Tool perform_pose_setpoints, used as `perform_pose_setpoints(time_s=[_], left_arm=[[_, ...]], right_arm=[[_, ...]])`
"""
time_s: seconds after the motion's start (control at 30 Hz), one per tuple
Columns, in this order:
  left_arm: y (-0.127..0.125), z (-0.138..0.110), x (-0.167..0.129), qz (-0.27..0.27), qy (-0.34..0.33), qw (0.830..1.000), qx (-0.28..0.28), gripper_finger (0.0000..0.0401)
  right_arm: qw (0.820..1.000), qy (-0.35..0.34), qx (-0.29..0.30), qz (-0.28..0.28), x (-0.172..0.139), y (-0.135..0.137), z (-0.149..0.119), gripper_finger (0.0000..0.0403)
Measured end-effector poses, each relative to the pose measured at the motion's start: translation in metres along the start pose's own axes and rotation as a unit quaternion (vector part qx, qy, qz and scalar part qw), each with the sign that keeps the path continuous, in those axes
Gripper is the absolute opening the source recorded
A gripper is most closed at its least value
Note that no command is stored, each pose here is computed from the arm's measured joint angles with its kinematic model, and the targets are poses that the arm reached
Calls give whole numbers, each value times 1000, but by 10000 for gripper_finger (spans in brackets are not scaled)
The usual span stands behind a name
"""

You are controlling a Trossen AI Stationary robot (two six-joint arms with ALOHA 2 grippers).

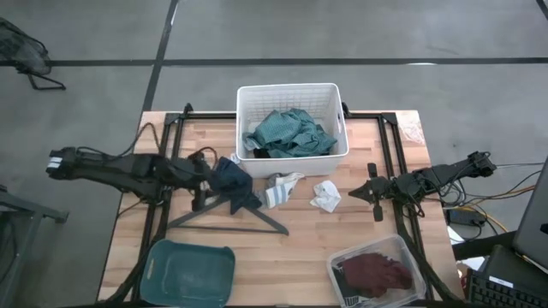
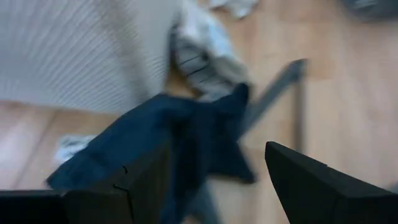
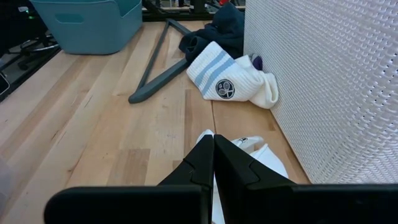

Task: Pick & Place Cloths
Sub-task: Put the dark blue shorts into the transparent bin

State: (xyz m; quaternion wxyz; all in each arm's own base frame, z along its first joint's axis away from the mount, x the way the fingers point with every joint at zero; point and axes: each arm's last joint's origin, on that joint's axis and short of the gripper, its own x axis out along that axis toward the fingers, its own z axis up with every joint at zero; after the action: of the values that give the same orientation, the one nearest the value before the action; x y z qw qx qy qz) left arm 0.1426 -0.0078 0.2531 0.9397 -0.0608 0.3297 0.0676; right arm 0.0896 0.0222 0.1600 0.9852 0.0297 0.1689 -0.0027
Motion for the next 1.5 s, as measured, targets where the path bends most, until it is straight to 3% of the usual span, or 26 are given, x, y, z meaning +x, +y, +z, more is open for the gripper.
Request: perform_pose_setpoints(time_s=[0.2, 0.5, 0.97, 1.13, 1.33, 1.5], left_arm=[[3, -18, 30, 72, 32, 997, 16, 266], [2, -22, 59, 114, 21, 993, 35, 266], [-1, -29, 86, 120, 75, 989, 51, 259], [-1, -30, 91, 114, 83, 988, 58, 191], [-4, -29, 93, 76, 83, 991, 67, 29], [-9, -14, 86, 46, 58, 995, 65, 15]], right_arm=[[1000, 0, 0, 0, 0, 0, 0, 8], [1000, 0, 0, 0, 0, 0, 0, 8], [1000, 0, 0, 0, 0, 0, 0, 8], [1000, 0, 0, 0, 0, 0, 0, 8], [1000, 0, 0, 0, 0, 0, 0, 8], [1000, 0, 0, 0, 0, 0, 0, 8]])
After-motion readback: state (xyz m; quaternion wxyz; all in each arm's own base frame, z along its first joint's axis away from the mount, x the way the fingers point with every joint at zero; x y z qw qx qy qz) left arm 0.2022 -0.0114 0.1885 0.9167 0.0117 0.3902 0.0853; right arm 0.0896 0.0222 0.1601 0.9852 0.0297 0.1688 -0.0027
